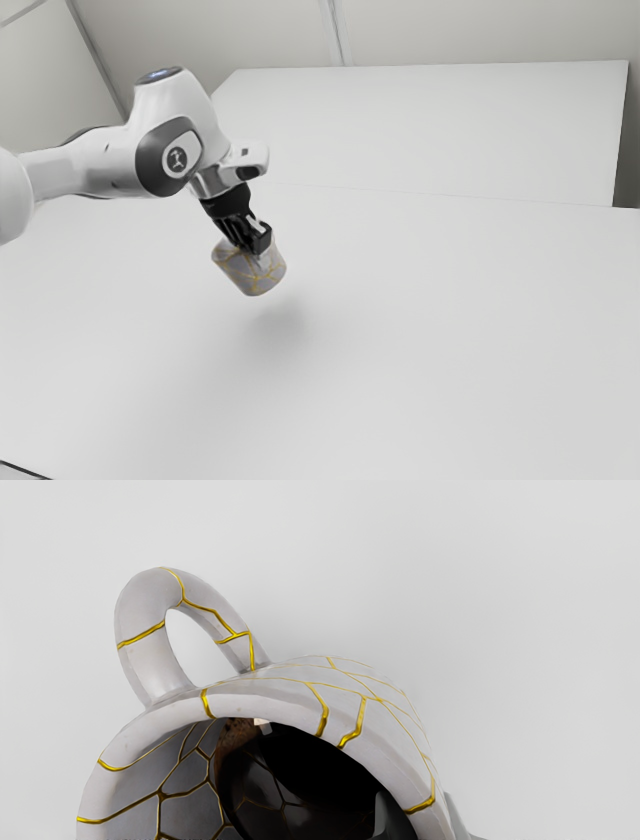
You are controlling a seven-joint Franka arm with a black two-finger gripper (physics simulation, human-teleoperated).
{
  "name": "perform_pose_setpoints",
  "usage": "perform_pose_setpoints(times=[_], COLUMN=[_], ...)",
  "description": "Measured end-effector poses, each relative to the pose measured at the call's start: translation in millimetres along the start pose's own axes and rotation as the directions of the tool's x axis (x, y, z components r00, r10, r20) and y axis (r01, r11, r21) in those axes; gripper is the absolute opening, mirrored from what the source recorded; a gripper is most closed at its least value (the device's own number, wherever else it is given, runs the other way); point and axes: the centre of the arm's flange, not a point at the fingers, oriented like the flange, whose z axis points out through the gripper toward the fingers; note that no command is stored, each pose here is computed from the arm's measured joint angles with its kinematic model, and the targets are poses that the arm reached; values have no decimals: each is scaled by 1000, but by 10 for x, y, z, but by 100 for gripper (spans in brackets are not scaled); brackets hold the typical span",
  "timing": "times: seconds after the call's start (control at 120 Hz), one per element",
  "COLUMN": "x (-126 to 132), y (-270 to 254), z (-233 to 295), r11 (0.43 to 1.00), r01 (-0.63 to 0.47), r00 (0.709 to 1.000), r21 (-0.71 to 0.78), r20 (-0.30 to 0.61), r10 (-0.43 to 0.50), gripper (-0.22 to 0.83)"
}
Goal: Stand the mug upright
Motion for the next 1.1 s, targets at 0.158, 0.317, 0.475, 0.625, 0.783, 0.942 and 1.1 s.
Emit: perform_pose_setpoints(times=[0.158, 0.317, 0.475, 0.625, 0.783, 0.942, 1.1], x=[-143, -229, -322, -402, -406, -410, -398], y=[98, 98, 48, 5, -2, -9, -16], z=[129, 359, 580, 754, 901, 1048, 1168], r11=[992, 972, 956, 941, 931, 929, 928], r01=[8, 15, 42, 59, 73, 107, 139], r00=[1000, 1000, 999, 998, 997, 994, 990], r21=[129, 235, 289, 334, 359, 354, 345], r20=[25, 22, 1, -20, -41, -50, -51], r10=[-11, -21, -45, -55, -63, -95, -130], gripper=[-17, -17, -17, -17, -17, -17, -17])
